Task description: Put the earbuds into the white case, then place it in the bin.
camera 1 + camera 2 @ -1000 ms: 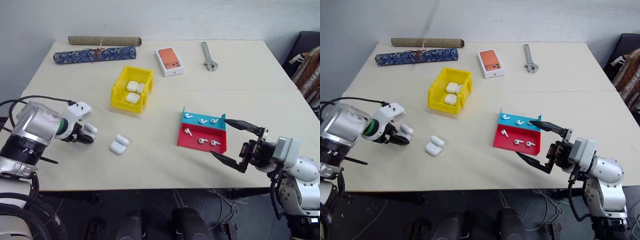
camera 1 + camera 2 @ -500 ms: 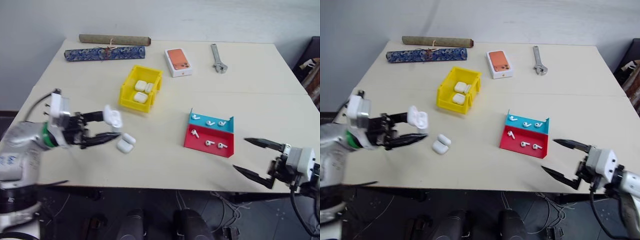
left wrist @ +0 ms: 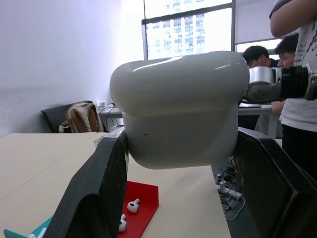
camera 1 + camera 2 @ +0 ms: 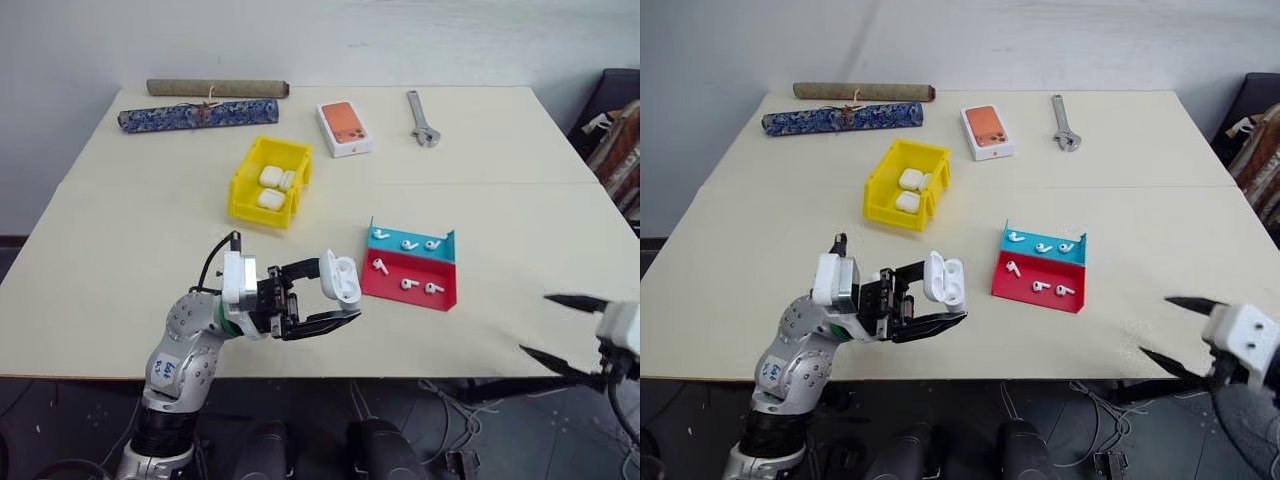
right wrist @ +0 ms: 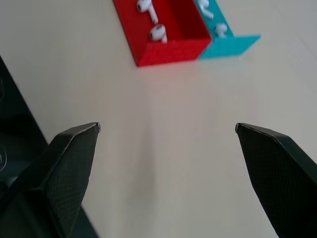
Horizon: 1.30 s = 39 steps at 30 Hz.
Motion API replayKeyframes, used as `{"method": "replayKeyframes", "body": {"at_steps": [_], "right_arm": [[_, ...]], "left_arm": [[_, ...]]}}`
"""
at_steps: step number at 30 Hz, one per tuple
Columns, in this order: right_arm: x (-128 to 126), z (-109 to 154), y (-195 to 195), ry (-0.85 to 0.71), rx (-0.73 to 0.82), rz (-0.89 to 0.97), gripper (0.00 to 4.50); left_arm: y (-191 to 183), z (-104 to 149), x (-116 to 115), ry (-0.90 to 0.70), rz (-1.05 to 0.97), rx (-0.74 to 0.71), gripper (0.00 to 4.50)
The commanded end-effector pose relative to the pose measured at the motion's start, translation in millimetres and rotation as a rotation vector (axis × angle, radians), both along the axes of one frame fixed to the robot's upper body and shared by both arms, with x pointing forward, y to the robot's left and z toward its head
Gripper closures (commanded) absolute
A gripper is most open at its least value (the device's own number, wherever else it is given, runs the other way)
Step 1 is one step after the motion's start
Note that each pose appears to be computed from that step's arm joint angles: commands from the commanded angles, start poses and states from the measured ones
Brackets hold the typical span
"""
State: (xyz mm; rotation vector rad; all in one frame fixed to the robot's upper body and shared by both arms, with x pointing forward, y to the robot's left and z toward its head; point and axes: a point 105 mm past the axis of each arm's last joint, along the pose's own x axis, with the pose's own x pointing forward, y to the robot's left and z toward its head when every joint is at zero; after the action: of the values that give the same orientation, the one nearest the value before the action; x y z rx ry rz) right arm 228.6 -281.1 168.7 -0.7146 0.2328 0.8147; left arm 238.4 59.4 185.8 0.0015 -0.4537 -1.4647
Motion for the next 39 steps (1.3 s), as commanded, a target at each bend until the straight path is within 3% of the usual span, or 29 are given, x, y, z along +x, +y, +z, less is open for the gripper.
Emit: {"method": "replayKeyframes", "body": {"at_steps": [1, 6, 9, 14, 22, 39], "right_arm": [[13.7, 19.8, 35.7, 0.064, -0.007, 0.072, 0.00], [33.3, 15.0, 62.1, 0.181, -0.062, 0.080, 0.00], [40.1, 5.2, 63.3, 0.240, -0.126, 0.069, 0.56], [53.9, -9.6, 65.0, 0.256, -0.195, 0.073, 2.30], [75.3, -17.3, 81.2, 0.233, -0.246, 0.086, 2.30], [87.1, -29.7, 85.9, 0.279, -0.385, 0.103, 2.30]], "left_arm": [[2.4, -11.0, 0.2, -0.056, -0.008, 0.069, 1.73], [2.6, -15.2, 3.2, -0.034, -0.001, 0.074, 1.73], [6.4, -21.5, 3.2, -0.047, -0.001, 0.135, 1.73], [9.5, -30.5, 1.4, -0.071, -0.010, 0.212, 1.73], [8.9, -29.3, -0.3, -0.039, 0.013, 0.190, 1.73], [4.6, -21.7, 3.5, -0.051, 0.028, 0.195, 1.73]]}}
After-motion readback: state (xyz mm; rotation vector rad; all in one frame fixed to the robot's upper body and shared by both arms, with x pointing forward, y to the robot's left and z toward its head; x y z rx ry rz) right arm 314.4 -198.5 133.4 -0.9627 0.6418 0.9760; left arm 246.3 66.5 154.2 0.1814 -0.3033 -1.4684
